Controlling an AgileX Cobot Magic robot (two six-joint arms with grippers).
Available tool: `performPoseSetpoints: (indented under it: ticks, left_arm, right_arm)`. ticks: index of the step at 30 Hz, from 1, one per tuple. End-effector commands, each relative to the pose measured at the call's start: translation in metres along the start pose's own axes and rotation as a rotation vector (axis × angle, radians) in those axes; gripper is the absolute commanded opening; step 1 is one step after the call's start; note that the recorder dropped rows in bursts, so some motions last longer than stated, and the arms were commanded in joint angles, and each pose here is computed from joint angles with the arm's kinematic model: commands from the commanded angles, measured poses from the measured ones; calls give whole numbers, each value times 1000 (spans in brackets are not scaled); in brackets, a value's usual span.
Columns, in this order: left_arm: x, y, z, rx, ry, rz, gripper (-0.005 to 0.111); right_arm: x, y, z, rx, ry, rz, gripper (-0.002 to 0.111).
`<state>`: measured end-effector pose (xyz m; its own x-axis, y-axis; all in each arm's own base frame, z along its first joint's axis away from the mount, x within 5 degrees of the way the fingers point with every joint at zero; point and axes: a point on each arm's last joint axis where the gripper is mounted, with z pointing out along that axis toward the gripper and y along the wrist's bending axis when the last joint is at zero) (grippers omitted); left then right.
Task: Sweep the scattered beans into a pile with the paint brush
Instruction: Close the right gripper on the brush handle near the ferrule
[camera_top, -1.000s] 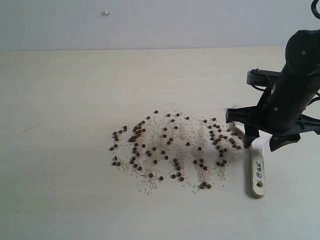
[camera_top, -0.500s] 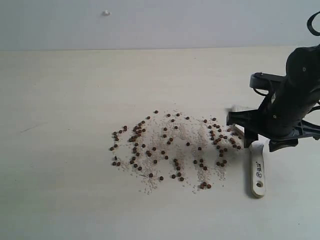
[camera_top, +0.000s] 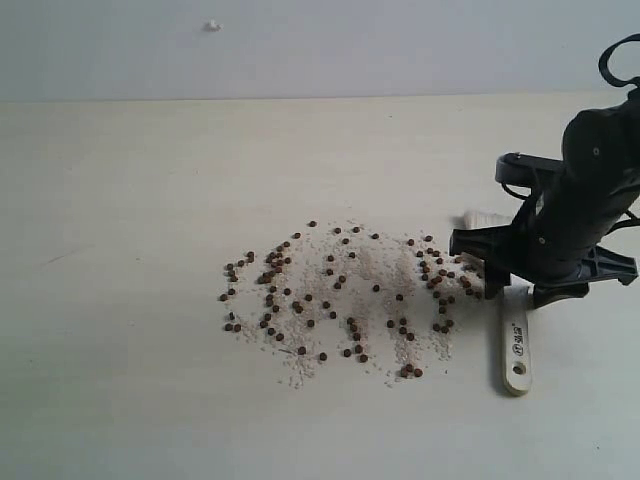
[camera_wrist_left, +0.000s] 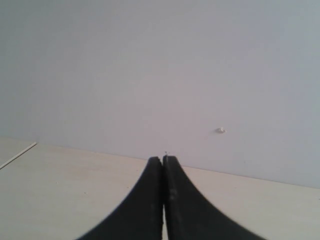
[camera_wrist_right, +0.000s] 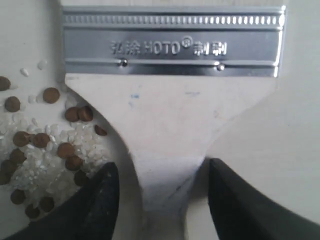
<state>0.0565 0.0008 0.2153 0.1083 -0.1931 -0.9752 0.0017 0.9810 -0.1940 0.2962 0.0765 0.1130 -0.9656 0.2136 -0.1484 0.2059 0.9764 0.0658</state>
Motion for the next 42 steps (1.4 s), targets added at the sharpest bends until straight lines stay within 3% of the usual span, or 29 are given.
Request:
performPoseSetpoints:
  ticks: [1,9,24,26,28,30,37,42]
  left_arm:
    - [-1,0,-1,0,-11,2,0]
    - [-1,0,-1,0,-11,2,0]
    - [-1,0,-1,0,-11,2,0]
    - [-1,0,-1,0,-11,2,0]
    - [-1,0,-1,0,-11,2,0]
    - [-1,0,-1,0,-11,2,0]
    - [-1,0,-1,0,-11,2,0]
    - [-1,0,-1,0,-11,2,0]
  right_arm:
    - [1,-1,4,15,9,-15,51]
    - [3,-8,3,93,32,-27,51]
    - [4,-9,3,96,49,-64,51]
    - [4,-9,3,98,48,-69,46]
    - [3,-8,3,90,39,-120,28]
    - [1,-7,3,77,18,-148,19]
    - [1,-7,3,74,14,-165,25]
    - [4,-10,3,110,51,-235,0]
